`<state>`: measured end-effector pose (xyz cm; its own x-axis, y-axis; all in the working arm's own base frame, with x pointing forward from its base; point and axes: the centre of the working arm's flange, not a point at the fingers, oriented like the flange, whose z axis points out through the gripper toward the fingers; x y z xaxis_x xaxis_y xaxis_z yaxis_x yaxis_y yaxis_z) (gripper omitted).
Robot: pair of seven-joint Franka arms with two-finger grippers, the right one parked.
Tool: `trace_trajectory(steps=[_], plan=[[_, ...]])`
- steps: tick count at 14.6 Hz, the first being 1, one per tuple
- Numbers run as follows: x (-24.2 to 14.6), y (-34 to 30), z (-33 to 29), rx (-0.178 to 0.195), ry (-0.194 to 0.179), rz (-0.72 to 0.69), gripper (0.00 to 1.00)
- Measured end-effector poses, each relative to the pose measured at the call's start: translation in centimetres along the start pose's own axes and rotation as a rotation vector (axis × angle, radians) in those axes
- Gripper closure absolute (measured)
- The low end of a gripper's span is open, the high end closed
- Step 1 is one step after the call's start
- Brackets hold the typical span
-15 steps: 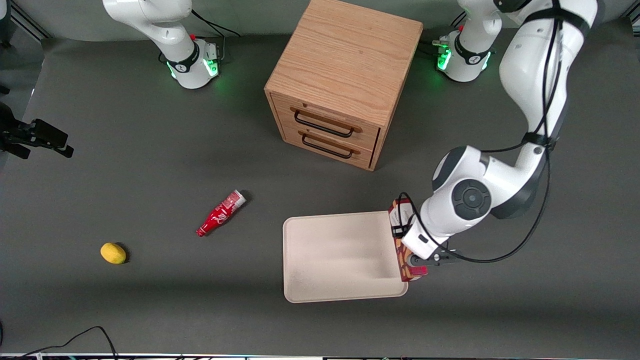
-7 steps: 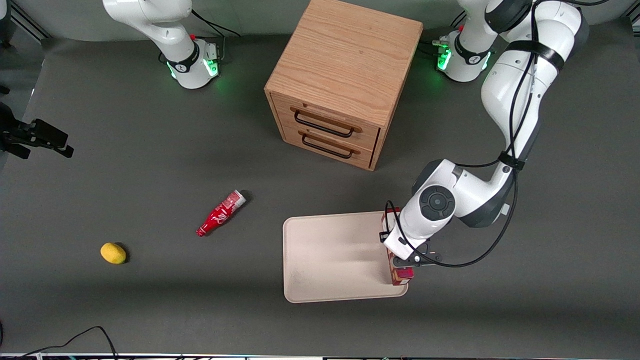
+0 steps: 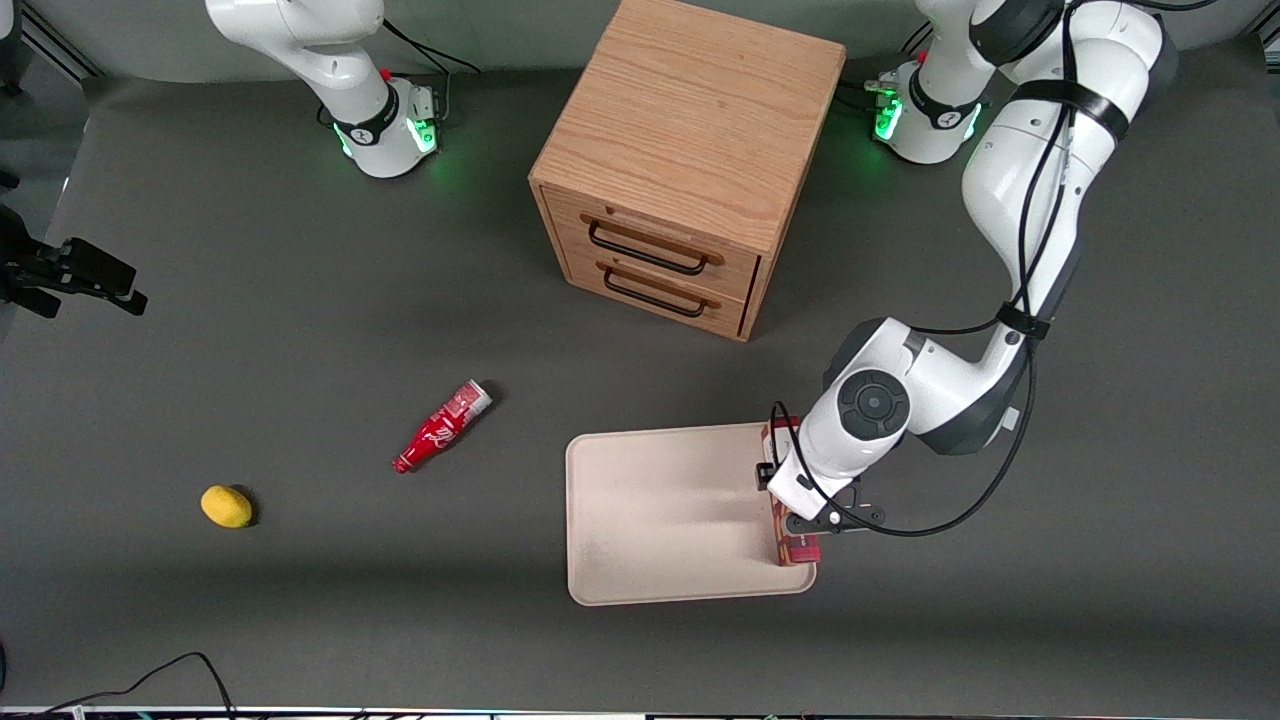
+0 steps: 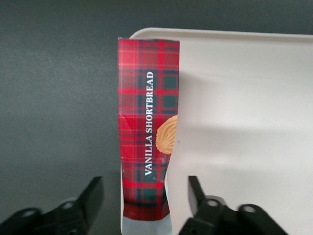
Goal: Place red cookie box on tray
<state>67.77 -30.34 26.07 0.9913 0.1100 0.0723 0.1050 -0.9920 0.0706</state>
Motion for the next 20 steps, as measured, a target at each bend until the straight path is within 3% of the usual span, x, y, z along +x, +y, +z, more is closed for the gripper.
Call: trace_trajectory(steps=[1,2,4,9,15,20], plan=[[0.2,-0.1,-0.6,0.003,0.004,-0.011,0.04],[0.5,-0.4,-1.7,0.015,0.002,-0.017,0.0],[0.8,-1.0,-5.1,0.041,-0.005,-0.03,0.0],[0.2,-3.1,-18.9,0.039,-0.016,-0.097,0.0],[-2.9,-17.2,-35.1,0.077,-0.155,0.017,0.0],[-7.6,-27.4,-42.0,0.073,-0.201,0.135,0.0]])
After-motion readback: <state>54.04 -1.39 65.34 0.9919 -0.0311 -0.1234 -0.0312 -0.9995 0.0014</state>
